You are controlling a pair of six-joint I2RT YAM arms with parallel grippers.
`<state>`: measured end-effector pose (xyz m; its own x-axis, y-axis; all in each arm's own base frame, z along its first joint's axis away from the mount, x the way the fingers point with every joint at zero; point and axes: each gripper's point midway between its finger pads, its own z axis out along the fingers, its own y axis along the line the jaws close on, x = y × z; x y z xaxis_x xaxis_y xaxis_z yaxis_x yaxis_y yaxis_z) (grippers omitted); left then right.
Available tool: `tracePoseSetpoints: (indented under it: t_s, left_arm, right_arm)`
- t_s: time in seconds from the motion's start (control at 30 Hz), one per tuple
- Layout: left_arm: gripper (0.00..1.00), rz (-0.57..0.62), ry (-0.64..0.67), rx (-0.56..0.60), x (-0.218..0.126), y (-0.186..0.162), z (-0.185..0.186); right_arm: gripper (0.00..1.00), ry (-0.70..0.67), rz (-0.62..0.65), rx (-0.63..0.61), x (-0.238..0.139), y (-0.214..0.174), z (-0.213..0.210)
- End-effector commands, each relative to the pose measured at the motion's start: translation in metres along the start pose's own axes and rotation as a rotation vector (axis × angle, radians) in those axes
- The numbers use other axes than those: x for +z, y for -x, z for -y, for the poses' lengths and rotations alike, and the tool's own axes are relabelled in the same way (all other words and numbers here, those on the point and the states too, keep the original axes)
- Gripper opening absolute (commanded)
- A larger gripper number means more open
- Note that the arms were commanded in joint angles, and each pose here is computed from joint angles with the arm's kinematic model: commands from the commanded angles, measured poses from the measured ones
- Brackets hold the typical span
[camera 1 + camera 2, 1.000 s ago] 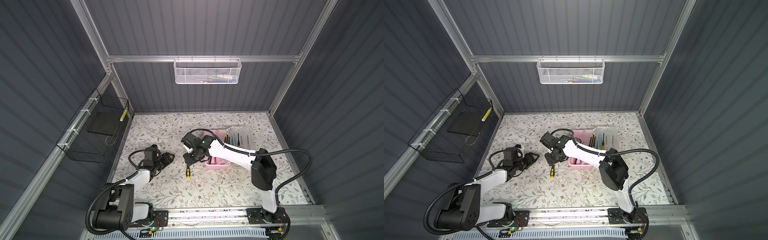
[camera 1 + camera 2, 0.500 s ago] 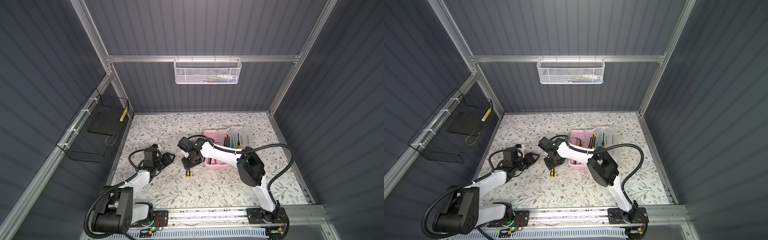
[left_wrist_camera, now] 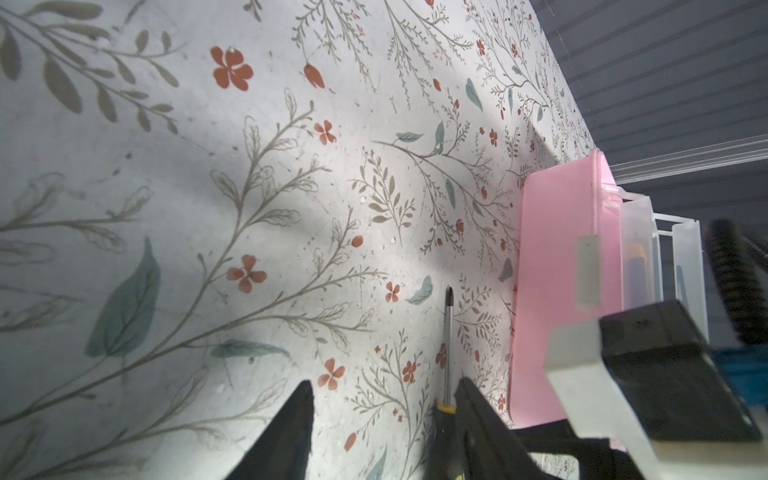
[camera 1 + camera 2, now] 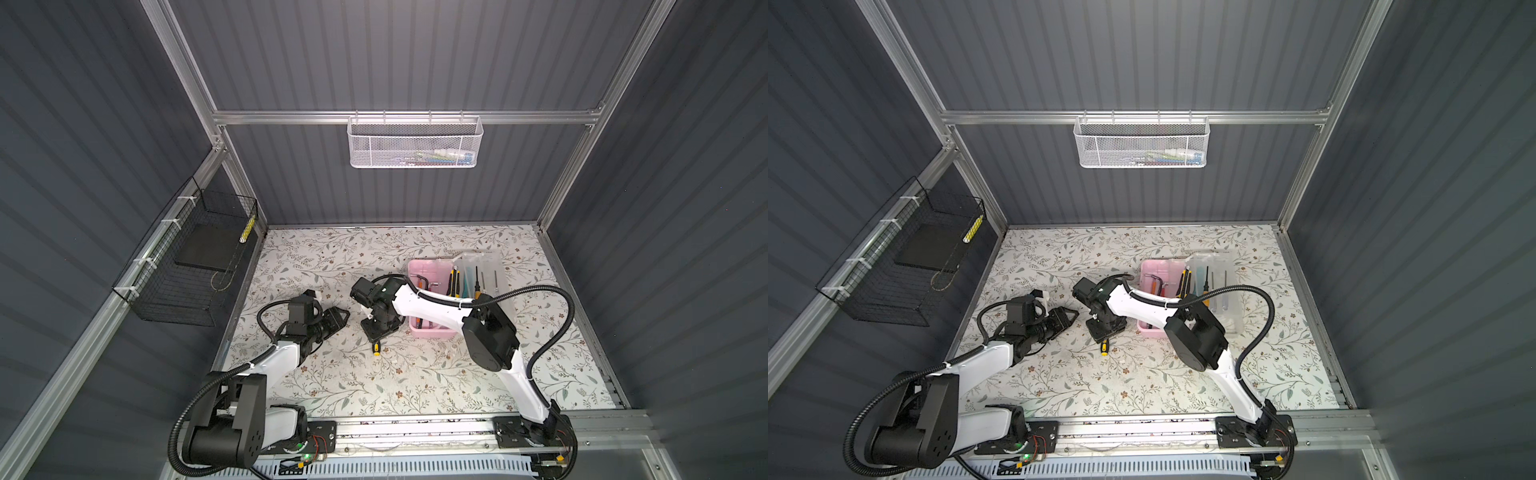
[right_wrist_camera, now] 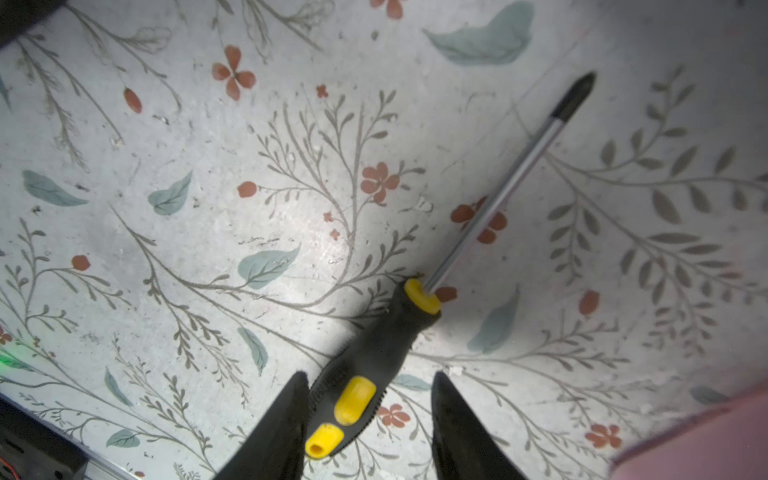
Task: Pack the tool kit
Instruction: 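Lower the right gripper onto the black-and-yellow screwdriver handle and close, then lift the black-and-yellow screwdriver and carry it over the clear lid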
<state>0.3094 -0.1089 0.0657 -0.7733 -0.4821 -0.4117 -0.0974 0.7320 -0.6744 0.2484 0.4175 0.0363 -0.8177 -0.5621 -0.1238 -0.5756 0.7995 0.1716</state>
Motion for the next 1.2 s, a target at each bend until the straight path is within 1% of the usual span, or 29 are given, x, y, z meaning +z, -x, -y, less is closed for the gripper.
tracePoseSetpoints:
  t_s: [0.0,0.17,0.27,0.53,0.83,0.93,1.0,1.07,1.13,1.17]
  left_arm:
    - [0.56,0.004,0.010,0.021,-0.001,-0.001,-0.004]
    - [0.56,-0.005,0.012,0.017,0.001,-0.003,-0.006]
    - [0.55,-0.005,0.015,0.018,0.001,-0.004,-0.007]
    - [0.55,-0.008,0.018,0.013,0.003,-0.004,-0.008]
    - [0.55,-0.001,0.016,0.014,0.001,-0.003,-0.007]
    - [0.55,0.001,0.013,0.015,0.001,-0.002,-0.006]
    - [0.55,0.005,0.008,0.016,0.000,-0.001,-0.004]
    - [0.55,0.010,0.004,0.021,-0.001,0.001,-0.002]
    - [0.55,0.018,0.004,0.029,-0.002,0.005,0.000]
    - [0.55,0.020,0.004,0.032,-0.003,0.006,0.002]
  right_arm:
    - [0.48,0.004,-0.051,-0.020,0.009,-0.008,-0.005]
    - [0.47,-0.017,-0.072,-0.024,0.018,-0.013,-0.001]
    - [0.44,-0.038,-0.079,-0.021,0.022,-0.016,0.003]
    - [0.40,-0.042,-0.080,-0.015,0.022,-0.018,0.005]
    - [0.31,-0.052,-0.070,-0.008,0.020,-0.020,0.008]
    - [0.25,-0.058,-0.053,-0.005,0.016,-0.019,0.010]
    - [0.19,-0.059,-0.027,-0.002,0.011,-0.017,0.011]
    - [0.12,-0.063,-0.007,0.002,0.006,-0.015,0.013]
    - [0.02,-0.067,0.014,0.007,-0.001,-0.013,0.015]
    - [0.00,-0.068,0.026,0.010,-0.004,-0.012,0.016]
